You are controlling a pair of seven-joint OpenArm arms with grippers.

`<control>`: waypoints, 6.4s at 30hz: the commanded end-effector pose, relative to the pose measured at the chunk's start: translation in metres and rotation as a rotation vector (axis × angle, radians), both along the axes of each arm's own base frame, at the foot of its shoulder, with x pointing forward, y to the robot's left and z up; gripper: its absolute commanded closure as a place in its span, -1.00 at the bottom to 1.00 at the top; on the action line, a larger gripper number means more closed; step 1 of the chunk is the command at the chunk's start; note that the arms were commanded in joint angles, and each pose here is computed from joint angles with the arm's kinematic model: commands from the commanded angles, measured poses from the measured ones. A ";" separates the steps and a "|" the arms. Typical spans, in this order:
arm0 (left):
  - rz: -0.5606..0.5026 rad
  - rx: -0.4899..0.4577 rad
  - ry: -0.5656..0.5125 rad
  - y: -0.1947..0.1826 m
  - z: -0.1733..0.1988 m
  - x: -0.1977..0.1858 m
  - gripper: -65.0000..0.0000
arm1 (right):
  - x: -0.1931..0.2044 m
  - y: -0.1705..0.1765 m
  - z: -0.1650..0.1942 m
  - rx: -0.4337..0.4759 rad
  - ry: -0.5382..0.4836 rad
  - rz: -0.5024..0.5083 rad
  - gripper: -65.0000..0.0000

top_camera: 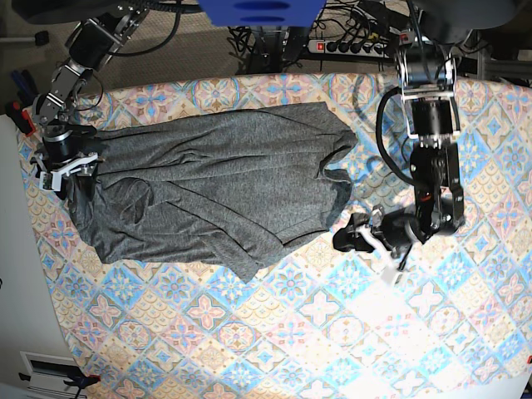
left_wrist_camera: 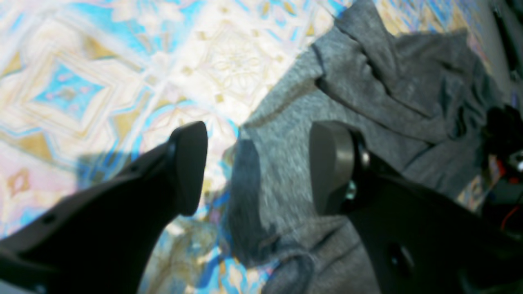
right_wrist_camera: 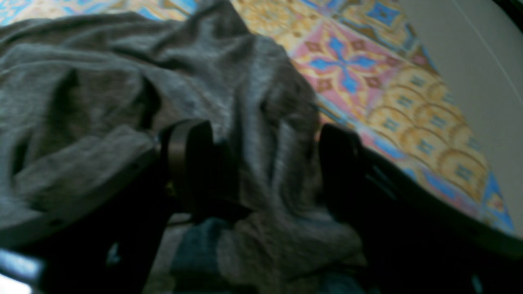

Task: Layout the t-shirt on the table in an organized manner, then fold the t-shirt properly
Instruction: 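Pull the shirt fabric with the left gripper toward the right gripper, then grasp the shirt end with the right gripper while the left holds the other end, then lift and pull the shirt ends apart with both grippers to stretch it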

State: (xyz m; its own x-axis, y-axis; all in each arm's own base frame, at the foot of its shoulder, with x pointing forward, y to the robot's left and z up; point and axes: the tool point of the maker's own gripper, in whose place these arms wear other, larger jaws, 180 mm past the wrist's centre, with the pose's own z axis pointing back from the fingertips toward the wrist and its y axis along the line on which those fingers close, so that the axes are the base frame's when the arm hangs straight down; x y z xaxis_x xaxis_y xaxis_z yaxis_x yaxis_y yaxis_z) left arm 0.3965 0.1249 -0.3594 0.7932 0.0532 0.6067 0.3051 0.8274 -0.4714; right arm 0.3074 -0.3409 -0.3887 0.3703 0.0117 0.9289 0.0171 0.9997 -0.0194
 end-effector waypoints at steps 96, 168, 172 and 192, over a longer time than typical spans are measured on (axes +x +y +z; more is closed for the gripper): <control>-0.365 0.387 0.393 0.117 -0.122 -0.230 1.00 | 0.147 0.101 0.035 0.131 -0.081 0.287 -0.23; -0.260 0.349 0.048 0.080 -0.038 -0.086 1.00 | 0.117 0.034 0.057 -0.105 -0.140 0.193 1.00; -0.298 0.384 -0.066 0.067 -0.007 -0.074 1.00 | 0.110 0.017 0.070 -0.082 -0.198 0.101 1.00; -0.449 0.443 -0.078 0.035 -0.003 -0.141 1.00 | 0.054 0.004 0.056 -0.053 -0.219 -0.032 1.00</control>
State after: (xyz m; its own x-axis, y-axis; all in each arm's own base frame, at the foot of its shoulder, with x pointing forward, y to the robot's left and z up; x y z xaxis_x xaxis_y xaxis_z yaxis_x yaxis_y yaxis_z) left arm 0.2484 0.1527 -0.3708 0.6473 -0.5331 0.5447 0.6870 0.7177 -0.1140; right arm 0.3575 -0.3288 -0.3492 0.2120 0.0403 0.9764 0.0374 0.9981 -0.0493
